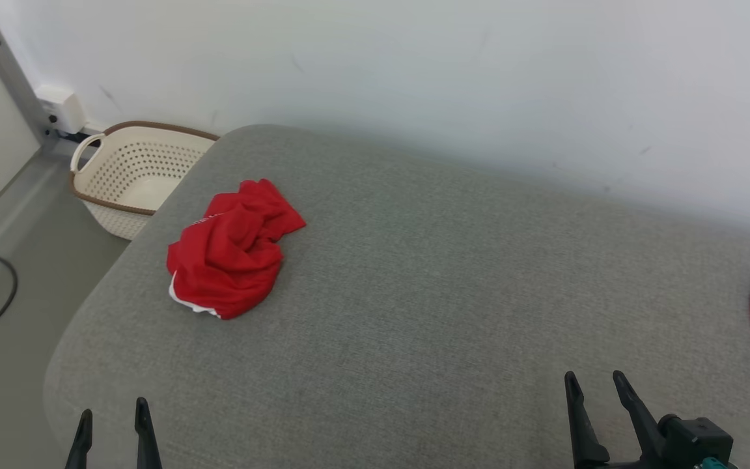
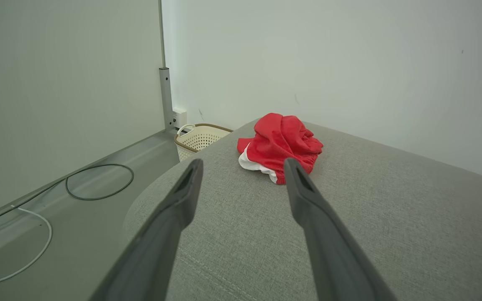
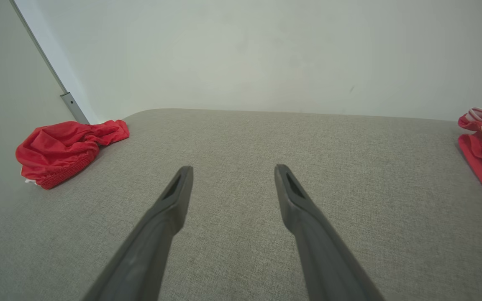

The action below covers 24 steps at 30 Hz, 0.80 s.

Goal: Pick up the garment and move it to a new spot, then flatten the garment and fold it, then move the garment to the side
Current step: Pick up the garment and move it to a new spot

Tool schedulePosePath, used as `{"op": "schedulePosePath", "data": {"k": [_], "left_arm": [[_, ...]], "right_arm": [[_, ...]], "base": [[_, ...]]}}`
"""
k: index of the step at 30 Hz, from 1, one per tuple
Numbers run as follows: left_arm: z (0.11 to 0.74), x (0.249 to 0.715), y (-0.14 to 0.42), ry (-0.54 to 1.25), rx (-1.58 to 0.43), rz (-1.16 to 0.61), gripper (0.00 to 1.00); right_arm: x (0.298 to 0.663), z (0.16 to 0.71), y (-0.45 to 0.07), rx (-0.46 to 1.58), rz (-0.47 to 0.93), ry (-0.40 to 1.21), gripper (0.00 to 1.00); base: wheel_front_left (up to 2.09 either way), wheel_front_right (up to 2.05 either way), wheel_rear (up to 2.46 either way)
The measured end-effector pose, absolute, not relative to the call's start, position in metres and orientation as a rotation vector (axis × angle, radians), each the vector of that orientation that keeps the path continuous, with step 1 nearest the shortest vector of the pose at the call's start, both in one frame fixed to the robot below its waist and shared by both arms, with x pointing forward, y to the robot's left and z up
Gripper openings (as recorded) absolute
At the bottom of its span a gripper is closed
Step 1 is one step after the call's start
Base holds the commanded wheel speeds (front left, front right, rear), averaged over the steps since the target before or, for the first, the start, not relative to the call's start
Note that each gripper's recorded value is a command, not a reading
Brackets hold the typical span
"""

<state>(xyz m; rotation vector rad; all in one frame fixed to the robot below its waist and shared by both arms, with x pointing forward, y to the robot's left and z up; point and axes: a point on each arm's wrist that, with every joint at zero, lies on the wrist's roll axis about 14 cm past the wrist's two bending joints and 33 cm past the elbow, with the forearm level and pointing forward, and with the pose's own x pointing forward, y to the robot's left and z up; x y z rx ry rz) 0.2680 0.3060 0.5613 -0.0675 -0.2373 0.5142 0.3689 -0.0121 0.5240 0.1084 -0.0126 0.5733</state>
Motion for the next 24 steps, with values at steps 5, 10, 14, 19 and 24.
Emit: {"op": "schedulePosePath", "data": {"k": [5, 10, 14, 19, 24], "left_arm": [[0.56, 0.256, 0.317, -0.233, -0.062, 0.558, 1.0], [0.56, 0.249, 0.321, -0.235, -0.062, 0.583, 1.0], [0.56, 0.248, 0.323, -0.236, -0.072, 0.595, 1.0], [0.56, 0.254, 0.323, -0.241, -0.093, 0.588, 1.0], [0.58, 0.282, 0.322, -0.28, -0.114, 0.524, 1.0]], "right_arm": [[0.369, 0.52, 0.001, 0.114, 0.613, 0.001, 1.0], [0.369, 0.518, 0.008, 0.114, 0.632, 0.006, 1.0], [0.368, 0.518, 0.009, 0.115, 0.635, 0.008, 1.0], [0.369, 0.521, 0.009, 0.122, 0.633, -0.001, 1.0], [0.375, 0.525, 0.003, 0.129, 0.611, -0.014, 1.0]], "base": [[0.0, 0.0, 0.0], [0.0, 0.0, 0.0], [0.0, 0.0, 0.0], [0.0, 0.0, 0.0], [0.0, 0.0, 0.0]]}}
